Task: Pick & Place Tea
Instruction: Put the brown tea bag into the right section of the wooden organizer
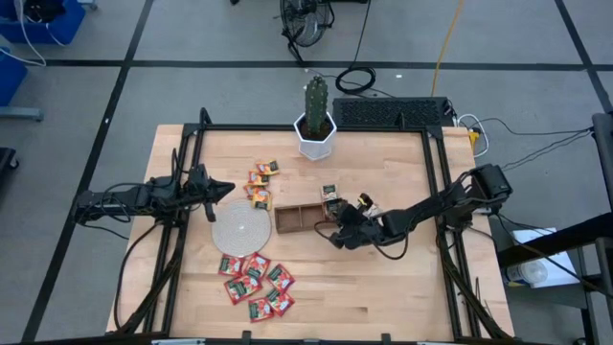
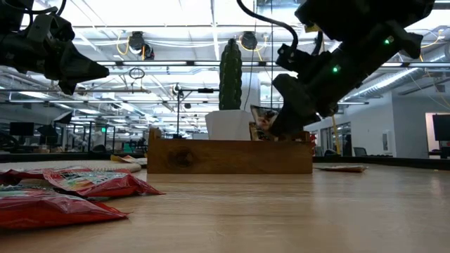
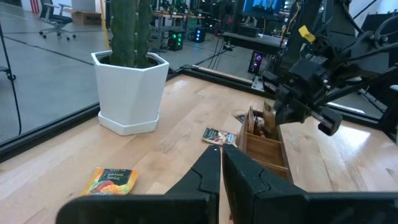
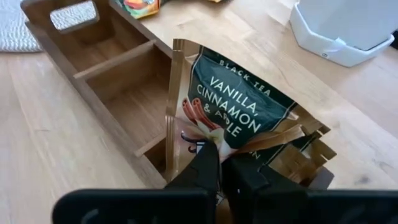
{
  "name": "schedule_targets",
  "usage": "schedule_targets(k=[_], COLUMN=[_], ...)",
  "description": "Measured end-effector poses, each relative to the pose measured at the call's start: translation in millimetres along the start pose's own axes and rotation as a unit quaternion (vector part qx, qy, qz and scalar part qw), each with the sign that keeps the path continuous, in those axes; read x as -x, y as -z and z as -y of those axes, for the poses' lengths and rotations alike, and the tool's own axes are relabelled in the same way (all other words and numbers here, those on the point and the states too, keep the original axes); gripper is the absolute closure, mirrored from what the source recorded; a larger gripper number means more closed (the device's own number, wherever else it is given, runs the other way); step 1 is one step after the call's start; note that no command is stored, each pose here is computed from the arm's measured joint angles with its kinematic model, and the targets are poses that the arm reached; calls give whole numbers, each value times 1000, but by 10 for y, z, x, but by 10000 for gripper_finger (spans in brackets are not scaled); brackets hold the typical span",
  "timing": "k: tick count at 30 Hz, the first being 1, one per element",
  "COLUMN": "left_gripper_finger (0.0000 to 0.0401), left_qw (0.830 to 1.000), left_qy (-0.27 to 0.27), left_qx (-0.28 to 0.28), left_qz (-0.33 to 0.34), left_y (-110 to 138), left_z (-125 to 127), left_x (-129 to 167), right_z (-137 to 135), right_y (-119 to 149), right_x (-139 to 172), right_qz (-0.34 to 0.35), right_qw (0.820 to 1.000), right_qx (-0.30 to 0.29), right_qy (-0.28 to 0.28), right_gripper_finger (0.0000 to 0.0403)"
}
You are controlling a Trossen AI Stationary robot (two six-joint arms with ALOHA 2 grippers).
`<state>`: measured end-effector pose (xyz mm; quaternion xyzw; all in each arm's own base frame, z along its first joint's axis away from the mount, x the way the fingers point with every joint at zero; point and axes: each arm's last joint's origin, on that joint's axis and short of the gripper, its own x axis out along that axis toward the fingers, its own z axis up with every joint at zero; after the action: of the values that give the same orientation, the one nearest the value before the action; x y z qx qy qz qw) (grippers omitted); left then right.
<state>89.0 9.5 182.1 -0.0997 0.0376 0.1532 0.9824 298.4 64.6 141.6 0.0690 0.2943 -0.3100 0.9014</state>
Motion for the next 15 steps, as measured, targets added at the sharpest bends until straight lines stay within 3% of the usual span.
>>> schedule_targets(k=[5,15], left_gripper_finger=[380,380], left_qw=[1000,1000], left_qy=[0,0], left_qx=[0,0], left_qz=[0,0], left_y=[0,-1], left_z=[0,0], left_x=[0,0], right_z=[10,11], right_y=[-11,-13], right_x=[0,1], right_qz=[15,16], right_qw=[1000,1000], right_qx=[3,5], right_qy=[19,20], right_gripper_finger=[366,277])
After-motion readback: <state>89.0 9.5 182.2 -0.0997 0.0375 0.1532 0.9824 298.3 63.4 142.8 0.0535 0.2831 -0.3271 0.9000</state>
